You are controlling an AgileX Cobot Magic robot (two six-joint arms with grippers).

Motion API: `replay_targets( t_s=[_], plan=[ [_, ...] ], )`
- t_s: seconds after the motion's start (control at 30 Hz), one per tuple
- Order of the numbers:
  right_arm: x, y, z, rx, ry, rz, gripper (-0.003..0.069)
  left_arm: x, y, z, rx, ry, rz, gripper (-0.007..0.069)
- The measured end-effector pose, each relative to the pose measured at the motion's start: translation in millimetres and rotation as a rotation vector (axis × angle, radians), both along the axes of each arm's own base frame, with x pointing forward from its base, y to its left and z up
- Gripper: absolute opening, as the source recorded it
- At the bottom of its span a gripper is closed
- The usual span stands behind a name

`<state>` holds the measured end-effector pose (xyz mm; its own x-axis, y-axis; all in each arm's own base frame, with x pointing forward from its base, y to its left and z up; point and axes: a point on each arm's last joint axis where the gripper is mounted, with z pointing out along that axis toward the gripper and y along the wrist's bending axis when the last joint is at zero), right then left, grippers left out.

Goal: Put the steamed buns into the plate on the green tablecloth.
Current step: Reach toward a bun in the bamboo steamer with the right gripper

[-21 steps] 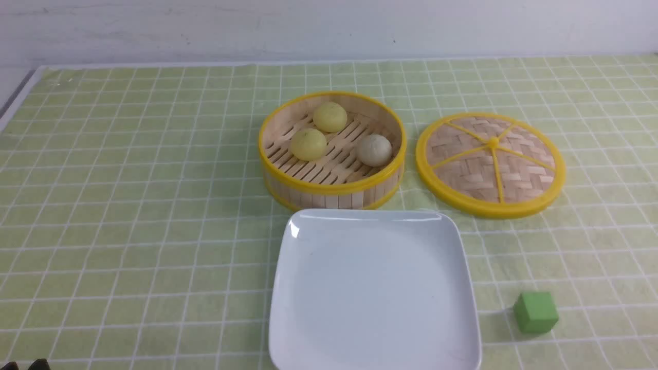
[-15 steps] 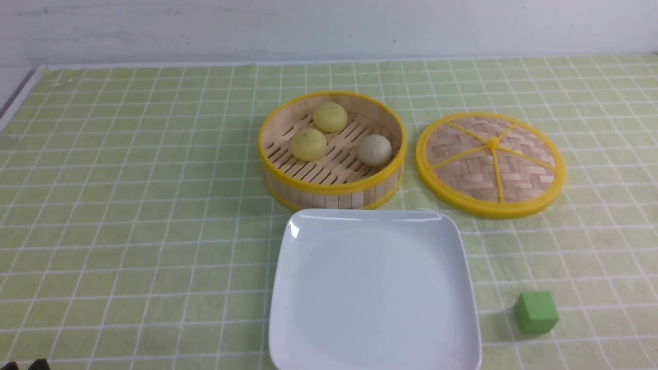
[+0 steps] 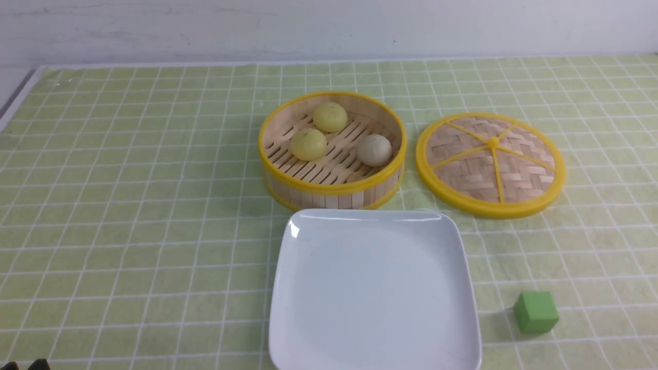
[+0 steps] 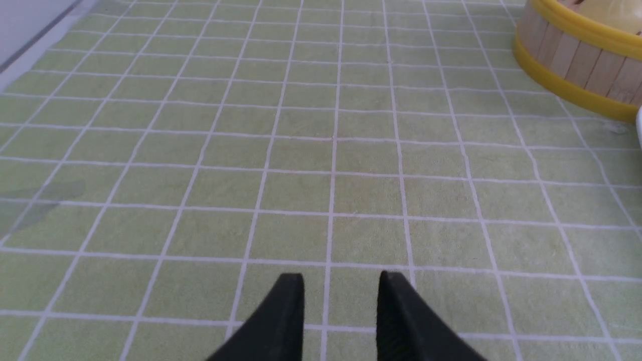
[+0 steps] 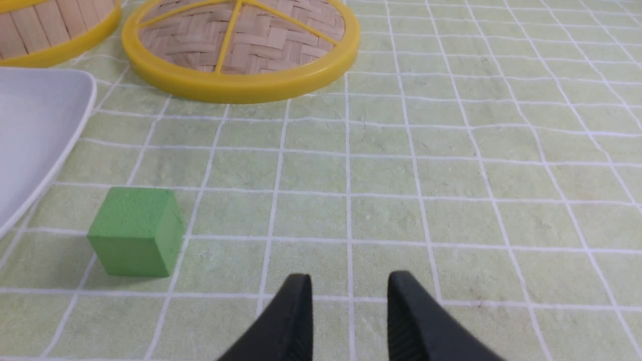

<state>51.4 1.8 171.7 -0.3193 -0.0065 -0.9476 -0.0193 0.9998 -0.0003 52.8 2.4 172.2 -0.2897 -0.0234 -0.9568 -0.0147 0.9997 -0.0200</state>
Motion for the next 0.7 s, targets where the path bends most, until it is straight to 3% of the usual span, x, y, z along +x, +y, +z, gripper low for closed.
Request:
replay_targets(
  t_s=[0.7],
  plan=[
    [0.0, 0.0, 0.0, 0.0, 0.0, 0.0, 0.024, 0.0, 0.5, 0.1, 0.015, -0.001, 0.001, 0.0241]
  ],
)
